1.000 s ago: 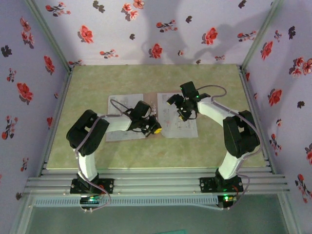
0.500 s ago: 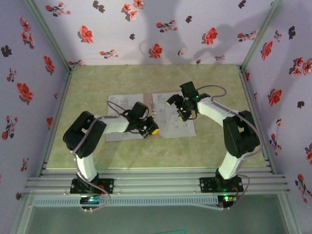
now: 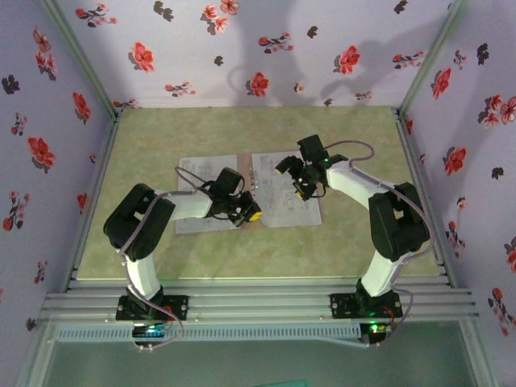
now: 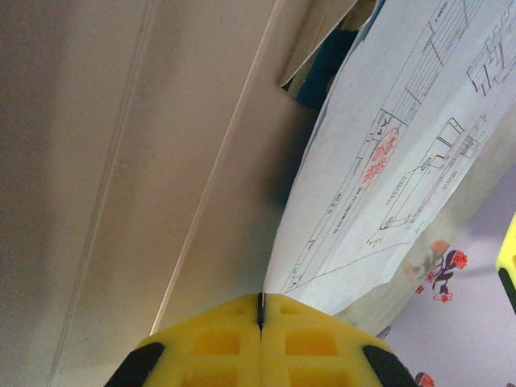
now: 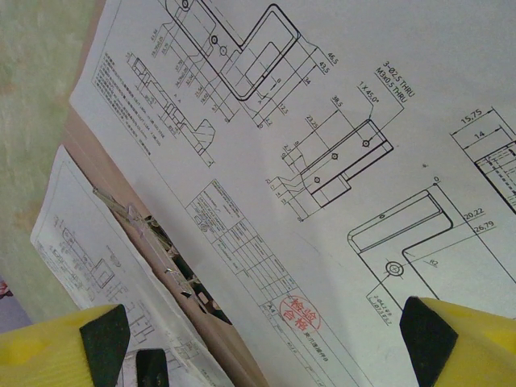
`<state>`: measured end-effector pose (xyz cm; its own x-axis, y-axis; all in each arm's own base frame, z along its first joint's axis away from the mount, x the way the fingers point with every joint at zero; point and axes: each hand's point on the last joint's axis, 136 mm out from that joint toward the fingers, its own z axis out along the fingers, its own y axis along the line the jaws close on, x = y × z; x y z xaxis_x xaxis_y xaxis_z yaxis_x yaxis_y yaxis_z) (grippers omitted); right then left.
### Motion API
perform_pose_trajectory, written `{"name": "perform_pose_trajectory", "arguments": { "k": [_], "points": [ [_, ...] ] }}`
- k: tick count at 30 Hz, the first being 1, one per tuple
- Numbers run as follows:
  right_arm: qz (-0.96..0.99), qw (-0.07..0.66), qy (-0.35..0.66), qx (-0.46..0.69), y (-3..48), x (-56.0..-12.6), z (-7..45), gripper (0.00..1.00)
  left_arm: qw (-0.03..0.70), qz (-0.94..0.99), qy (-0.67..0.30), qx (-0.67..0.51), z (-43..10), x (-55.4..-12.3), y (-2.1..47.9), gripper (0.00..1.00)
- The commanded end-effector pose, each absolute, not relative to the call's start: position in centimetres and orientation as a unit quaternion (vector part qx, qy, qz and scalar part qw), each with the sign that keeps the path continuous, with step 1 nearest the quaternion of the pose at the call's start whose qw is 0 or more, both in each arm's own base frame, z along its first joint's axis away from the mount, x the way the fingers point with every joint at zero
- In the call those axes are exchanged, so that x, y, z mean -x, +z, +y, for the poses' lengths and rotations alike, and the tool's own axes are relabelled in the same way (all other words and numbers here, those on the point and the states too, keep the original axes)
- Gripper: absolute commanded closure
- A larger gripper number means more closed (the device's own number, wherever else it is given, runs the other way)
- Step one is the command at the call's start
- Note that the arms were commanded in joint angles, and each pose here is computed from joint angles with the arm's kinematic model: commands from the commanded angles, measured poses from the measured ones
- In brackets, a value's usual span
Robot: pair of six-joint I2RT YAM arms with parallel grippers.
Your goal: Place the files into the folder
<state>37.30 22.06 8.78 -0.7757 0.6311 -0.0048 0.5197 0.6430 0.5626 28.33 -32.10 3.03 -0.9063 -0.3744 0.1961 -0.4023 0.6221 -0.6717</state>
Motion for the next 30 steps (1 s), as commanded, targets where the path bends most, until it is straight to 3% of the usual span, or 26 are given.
{"name": "perform_pose_trajectory", "arguments": {
  "k": [1, 30],
  "points": [
    [0.903, 0.107, 0.279, -0.308, 9.5, -37.6, 22.4, 0.1, 0.006, -0.899, 0.381, -0.218, -32.1, -29.3, 3.5, 1.0],
    [0.905, 0.108, 0.276, -0.306, 9.5, -37.4, 22.3, 0.1, 0.006, -0.902, 0.369, -0.225, -31.4, -28.9, 2.8, 1.0]
  ]
}}
